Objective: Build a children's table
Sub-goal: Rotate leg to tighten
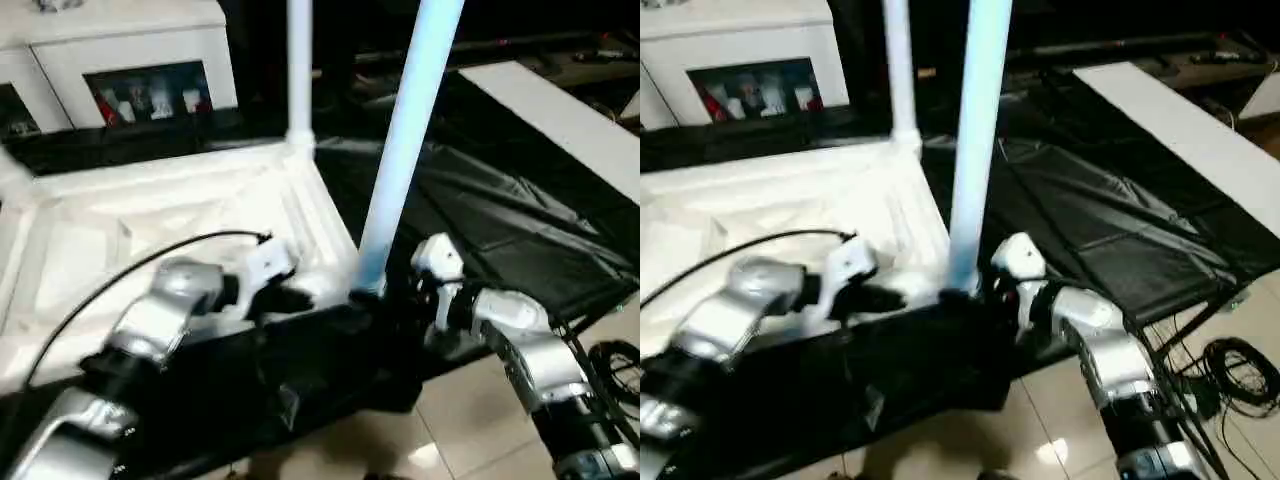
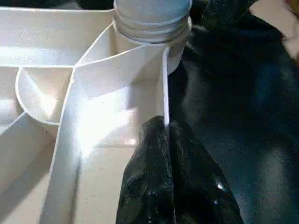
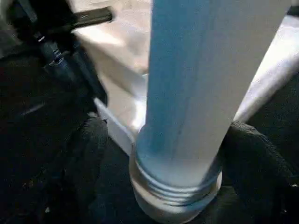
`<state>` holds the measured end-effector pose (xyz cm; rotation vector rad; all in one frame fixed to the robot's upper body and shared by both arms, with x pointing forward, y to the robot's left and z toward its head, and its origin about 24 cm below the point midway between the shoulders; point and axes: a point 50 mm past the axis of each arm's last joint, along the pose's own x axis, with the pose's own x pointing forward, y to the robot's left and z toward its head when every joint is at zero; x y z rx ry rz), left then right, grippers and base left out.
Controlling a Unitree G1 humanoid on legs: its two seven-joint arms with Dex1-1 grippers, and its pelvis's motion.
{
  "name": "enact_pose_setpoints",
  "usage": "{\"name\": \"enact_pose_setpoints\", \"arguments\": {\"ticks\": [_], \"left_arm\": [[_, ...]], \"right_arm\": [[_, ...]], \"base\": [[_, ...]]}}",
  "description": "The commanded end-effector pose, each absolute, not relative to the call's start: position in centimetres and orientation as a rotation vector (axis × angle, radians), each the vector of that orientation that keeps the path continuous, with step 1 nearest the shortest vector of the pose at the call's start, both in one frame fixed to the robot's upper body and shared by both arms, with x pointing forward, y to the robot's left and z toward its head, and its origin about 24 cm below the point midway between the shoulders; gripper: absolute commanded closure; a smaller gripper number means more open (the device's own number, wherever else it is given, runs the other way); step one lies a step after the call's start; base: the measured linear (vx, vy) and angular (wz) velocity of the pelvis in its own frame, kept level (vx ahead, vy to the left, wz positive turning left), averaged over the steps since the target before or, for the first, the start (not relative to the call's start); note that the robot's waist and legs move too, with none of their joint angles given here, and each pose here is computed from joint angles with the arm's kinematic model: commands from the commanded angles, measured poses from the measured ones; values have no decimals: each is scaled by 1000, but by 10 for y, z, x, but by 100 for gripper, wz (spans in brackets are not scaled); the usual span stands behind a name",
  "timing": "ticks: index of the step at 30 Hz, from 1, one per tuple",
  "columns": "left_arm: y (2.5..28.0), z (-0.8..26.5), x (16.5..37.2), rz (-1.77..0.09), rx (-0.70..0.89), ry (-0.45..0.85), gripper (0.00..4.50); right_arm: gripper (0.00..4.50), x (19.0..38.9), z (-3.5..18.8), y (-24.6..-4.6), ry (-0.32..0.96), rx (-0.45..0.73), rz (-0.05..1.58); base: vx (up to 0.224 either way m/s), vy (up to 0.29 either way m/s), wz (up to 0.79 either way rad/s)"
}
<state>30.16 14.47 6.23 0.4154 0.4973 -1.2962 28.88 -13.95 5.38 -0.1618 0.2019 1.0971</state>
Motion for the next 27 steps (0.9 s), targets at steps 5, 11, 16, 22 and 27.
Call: {"name": "enact_pose_setpoints", "arguments": {"ticks": [5, 11, 16, 22, 27], "left_arm": [[144, 49, 289, -1341, 407, 580, 450], [144, 49, 287, -1345, 400, 583, 450], [144, 49, 287, -1340, 401, 581, 450], [145, 49, 287, -1337, 403, 585, 450], [140, 47, 293, -1282, 386, 557, 450]], "right_arm": [[94, 283, 52, -134, 228, -162, 1176], [141, 285, 51, -134, 237, -165, 1172], [185, 284, 50, -136, 248, -169, 1173], [228, 282, 45, -137, 264, -195, 1179], [243, 285, 39, -137, 273, -150, 1100]], "base": [[0, 0, 0], [0, 0, 0], [0, 0, 0], [0, 0, 0], [0, 0, 0]]}}
